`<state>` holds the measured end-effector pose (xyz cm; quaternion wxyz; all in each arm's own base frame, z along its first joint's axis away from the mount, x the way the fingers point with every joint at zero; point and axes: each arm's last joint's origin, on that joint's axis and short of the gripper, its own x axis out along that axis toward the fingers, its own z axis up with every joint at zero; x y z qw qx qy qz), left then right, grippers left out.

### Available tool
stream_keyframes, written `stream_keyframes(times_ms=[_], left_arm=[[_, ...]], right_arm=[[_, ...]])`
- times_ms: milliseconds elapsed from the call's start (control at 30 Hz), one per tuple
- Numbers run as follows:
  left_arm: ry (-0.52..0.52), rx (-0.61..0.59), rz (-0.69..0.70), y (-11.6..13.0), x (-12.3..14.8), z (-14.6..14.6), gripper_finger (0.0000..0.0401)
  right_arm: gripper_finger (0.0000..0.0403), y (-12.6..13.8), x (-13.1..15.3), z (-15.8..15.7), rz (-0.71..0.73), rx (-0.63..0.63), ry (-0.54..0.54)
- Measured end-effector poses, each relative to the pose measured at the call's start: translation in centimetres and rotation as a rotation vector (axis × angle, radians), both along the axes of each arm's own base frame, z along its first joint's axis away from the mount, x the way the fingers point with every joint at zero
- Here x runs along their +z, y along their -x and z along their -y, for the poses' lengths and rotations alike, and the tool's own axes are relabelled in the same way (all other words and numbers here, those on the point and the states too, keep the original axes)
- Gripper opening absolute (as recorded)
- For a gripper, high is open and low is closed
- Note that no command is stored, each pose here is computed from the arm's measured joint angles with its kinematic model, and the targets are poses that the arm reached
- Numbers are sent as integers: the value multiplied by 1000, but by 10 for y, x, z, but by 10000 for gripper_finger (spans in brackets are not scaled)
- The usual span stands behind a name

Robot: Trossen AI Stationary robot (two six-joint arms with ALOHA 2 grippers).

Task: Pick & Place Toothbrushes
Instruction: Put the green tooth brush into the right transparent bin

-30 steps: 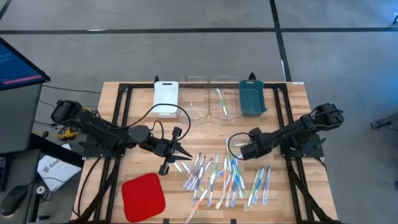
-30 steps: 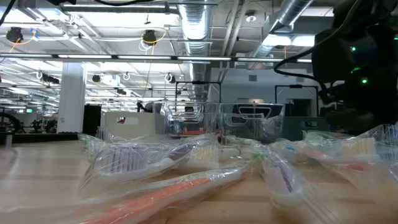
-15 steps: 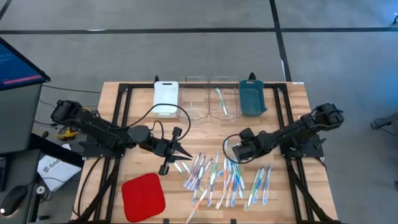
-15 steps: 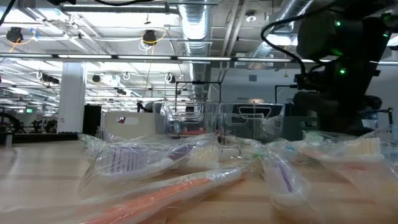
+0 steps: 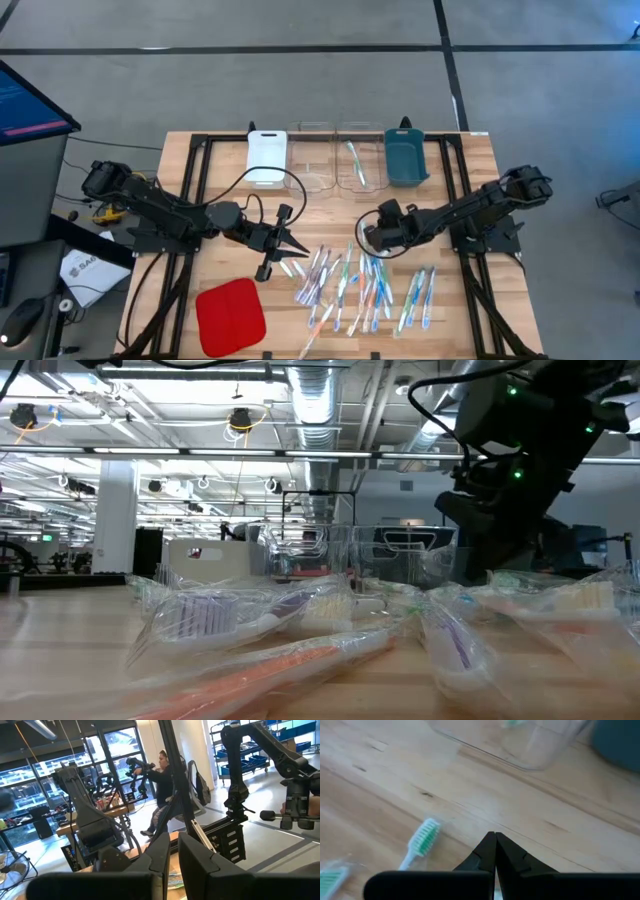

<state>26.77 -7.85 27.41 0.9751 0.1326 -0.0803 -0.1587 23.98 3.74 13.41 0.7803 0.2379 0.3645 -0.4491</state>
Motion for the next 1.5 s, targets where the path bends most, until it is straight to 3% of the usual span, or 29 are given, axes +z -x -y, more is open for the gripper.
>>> stream_keyframes(times_ms=[233,567,700,933,1133,1333,1500], left_arm=[[0,0,0,0,0,0,33],[0,0,-2,0,0,0,33],[0,0,-1,0,0,0,33],[1,0,-1,0,0,0,33],[2,0,-1,0,0,0,33],[2,0,-1,0,0,0,33],[2,0,0,0,0,0,33]], right_arm=[[0,-1,-2,2,-1,-9,0],[0,-19,-32,-2,-54,11,-36],[0,-20,-25,-11,-59,21,-57],[0,-11,-6,-30,-100,108,-203],[0,4,-7,-43,-208,85,-268],[0,22,-3,-57,-265,55,-291],[0,30,12,-64,-184,52,-261]])
